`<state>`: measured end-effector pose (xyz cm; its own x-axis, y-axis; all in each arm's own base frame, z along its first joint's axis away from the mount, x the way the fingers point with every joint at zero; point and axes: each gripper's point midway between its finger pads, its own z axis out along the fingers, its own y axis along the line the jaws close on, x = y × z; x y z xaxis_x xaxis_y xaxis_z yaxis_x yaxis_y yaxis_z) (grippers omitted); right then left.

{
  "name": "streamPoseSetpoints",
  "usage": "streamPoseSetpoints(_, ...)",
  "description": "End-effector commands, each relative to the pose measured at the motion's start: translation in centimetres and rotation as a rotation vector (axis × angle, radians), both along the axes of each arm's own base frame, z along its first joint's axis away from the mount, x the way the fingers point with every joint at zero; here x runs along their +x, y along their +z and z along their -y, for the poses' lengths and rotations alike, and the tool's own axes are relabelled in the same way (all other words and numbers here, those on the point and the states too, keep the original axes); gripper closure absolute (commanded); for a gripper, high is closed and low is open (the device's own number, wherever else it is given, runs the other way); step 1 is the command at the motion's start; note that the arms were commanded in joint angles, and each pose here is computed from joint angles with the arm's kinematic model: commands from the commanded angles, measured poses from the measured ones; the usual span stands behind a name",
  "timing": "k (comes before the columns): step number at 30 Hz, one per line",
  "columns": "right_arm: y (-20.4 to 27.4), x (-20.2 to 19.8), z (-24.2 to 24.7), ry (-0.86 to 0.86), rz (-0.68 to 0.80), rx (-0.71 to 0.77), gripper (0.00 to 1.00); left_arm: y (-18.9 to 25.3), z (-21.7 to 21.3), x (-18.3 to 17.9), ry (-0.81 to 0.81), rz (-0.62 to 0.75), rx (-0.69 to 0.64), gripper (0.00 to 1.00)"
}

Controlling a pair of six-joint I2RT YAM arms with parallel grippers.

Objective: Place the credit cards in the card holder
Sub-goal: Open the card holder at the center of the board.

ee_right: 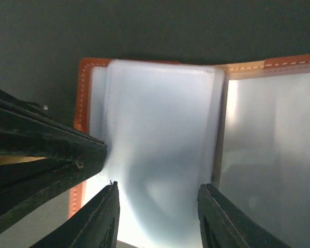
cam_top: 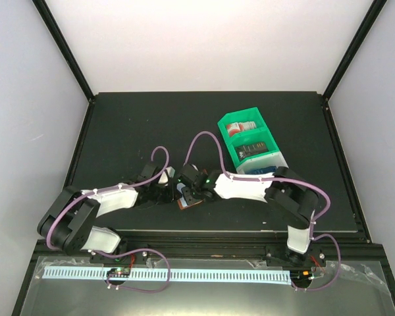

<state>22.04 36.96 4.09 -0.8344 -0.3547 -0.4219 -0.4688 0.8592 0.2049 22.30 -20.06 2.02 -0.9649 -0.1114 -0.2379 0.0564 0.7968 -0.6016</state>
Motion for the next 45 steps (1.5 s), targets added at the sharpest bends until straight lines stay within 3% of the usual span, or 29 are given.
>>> streamPoseSetpoints(1,-0.3,0.7,0.6,-0.012,0.085,-0.125,0.54,-1.3,-0.7,-0.2,0.001,-0.04,0.049,0.99)
streamPoseSetpoints(14,-2.5,0.9,2.5,-0.057,0.18,-0.292,0.34,-2.7,-1.5,-1.1,0.029,-0.08,0.076,0.98)
streamPoseSetpoints(27,-0.2,3.3,5.1,-0.298,0.294,-0.329,0.43,-3.8,-2.5,-1.9,0.041,-0.1,0.103,0.98)
streamPoseSetpoints(38,-0.7,3.2,8.3,-0.43,0.241,-0.375,0.48,-2.6,-1.8,-1.6,0.021,-0.078,0.063,0.98)
streamPoseSetpoints(45,-0.6,3.3,8.9,-0.451,0.222,-0.37,0.48,0.0,-0.1,-1.0,-0.033,-0.014,-0.035,0.98)
